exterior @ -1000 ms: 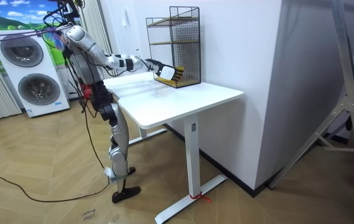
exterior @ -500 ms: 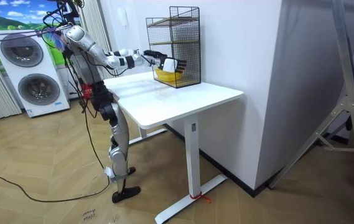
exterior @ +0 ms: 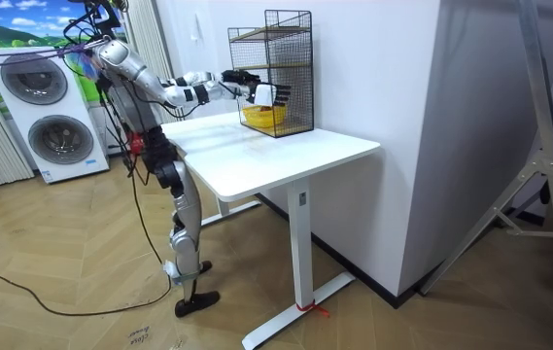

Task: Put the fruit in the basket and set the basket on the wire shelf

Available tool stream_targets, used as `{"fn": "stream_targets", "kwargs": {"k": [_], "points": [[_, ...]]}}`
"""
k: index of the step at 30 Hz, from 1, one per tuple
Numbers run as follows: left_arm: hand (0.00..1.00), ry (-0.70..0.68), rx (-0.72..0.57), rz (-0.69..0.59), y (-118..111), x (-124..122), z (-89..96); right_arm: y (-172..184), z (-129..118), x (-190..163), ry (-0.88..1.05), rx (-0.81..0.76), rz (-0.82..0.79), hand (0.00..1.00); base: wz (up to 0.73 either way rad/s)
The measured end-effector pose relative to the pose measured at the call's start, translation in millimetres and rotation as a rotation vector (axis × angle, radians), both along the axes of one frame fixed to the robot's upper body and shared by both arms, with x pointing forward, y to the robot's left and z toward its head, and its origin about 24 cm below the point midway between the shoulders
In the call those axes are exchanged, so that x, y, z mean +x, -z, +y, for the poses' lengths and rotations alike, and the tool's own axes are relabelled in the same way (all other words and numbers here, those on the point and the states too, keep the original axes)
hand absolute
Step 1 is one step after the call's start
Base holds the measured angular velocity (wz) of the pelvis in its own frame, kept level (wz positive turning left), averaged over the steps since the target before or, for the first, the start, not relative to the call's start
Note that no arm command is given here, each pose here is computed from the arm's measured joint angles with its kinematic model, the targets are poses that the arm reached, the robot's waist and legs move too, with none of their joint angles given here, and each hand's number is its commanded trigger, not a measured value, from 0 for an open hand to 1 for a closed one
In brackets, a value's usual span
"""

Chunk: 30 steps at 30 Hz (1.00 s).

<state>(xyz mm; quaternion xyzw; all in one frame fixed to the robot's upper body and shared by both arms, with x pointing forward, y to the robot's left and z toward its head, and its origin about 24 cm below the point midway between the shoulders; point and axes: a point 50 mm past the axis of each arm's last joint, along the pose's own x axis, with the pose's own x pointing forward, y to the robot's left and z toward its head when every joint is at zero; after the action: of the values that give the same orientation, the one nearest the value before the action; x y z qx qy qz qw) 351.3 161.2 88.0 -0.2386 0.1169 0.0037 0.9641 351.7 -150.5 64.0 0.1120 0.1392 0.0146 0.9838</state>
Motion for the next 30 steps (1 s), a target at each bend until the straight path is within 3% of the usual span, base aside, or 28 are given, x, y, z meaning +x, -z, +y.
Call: {"fn": "stream_targets", "kwargs": {"k": [5,10,15,20,30], "points": [[0.00,0.016,0.000,-0.017,-2,-1,-0.9,-15,-3,0,0.005,0.029,-0.066,0.00,0.00],[0.00,0.025,0.053,-0.056,1,-14,0.3,-6,-7,-26,-0.018,-0.034,-0.109,0.00,-0.06],[0.00,0.021,0.121,-0.058,21,-44,4.6,9,-12,-54,-0.020,-0.111,-0.106,0.00,-0.02],[0.00,0.020,0.213,0.019,48,-68,9.6,15,-15,-75,-0.042,-0.151,-0.111,0.00,-0.07],[0.00,0.017,0.194,0.014,56,-83,9.8,-2,-11,-78,-0.081,-0.139,-0.201,0.00,-0.05]]}}
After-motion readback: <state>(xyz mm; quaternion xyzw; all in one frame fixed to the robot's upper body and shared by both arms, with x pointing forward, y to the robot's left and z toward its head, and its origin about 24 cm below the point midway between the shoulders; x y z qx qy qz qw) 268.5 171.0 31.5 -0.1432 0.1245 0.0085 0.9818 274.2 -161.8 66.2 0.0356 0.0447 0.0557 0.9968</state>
